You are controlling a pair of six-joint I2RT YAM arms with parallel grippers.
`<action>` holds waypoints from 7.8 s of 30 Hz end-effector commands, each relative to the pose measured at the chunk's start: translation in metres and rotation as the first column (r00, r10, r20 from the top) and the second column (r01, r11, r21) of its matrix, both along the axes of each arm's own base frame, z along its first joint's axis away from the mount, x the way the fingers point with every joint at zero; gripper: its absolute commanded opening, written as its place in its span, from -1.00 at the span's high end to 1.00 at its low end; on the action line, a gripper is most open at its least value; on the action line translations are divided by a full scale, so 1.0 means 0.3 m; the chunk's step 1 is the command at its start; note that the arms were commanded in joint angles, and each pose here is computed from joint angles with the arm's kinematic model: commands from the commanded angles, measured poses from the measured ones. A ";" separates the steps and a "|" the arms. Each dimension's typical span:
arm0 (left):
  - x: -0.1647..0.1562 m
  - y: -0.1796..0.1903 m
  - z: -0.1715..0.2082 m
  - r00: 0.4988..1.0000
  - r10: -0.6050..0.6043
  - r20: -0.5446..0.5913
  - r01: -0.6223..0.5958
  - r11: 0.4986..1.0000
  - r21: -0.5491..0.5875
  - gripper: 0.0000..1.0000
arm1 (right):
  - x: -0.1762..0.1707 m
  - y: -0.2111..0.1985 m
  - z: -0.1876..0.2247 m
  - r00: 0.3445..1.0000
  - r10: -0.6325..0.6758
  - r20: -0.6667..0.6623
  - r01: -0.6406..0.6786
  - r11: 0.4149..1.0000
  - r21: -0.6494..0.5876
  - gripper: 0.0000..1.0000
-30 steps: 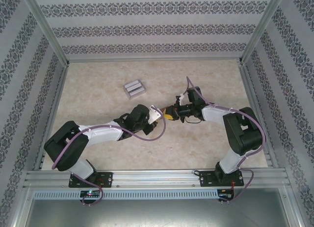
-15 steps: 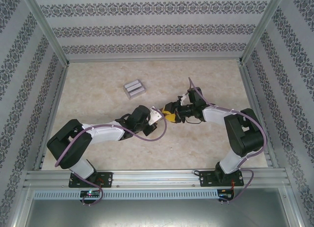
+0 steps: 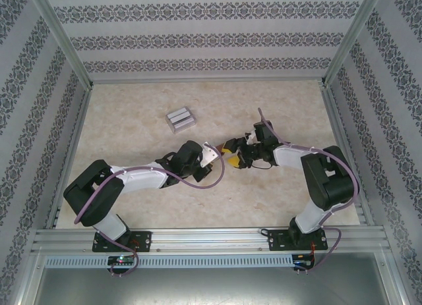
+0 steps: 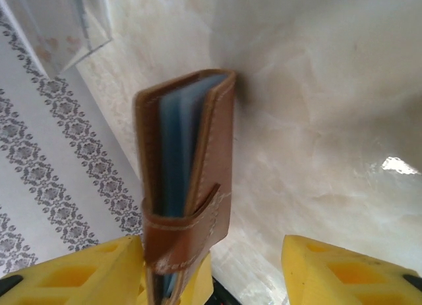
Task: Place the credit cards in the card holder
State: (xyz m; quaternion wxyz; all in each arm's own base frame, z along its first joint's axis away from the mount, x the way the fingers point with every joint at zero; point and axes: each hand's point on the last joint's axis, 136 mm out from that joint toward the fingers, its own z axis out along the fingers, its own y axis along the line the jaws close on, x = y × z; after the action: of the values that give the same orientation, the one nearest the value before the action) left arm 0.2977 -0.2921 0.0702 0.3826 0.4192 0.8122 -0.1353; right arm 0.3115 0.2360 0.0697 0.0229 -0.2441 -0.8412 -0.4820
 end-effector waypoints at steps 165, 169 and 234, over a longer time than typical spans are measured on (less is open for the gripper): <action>0.118 0.022 0.012 0.802 -0.010 -0.597 -0.293 0.865 -0.407 -0.10 | -0.165 -0.057 0.171 0.665 0.554 0.501 -0.263 0.801 -0.537 1.00; 0.115 0.010 0.019 0.798 -0.039 -0.602 -0.282 0.858 -0.429 -0.19 | -0.163 -0.075 0.220 0.710 0.469 0.525 -0.198 0.849 -0.490 1.00; 0.180 0.119 -0.040 0.773 0.125 -0.622 -0.466 0.777 -0.423 0.09 | 0.000 0.132 0.249 0.853 0.199 0.483 -0.161 0.980 -0.120 1.00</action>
State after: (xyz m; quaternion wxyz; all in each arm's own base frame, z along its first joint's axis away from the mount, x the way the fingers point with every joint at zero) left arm 0.3404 -0.2671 0.0428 0.2039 0.0970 0.8747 -0.4289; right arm 0.2994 0.2708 0.1369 -0.1424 -0.0287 -0.8620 -0.4857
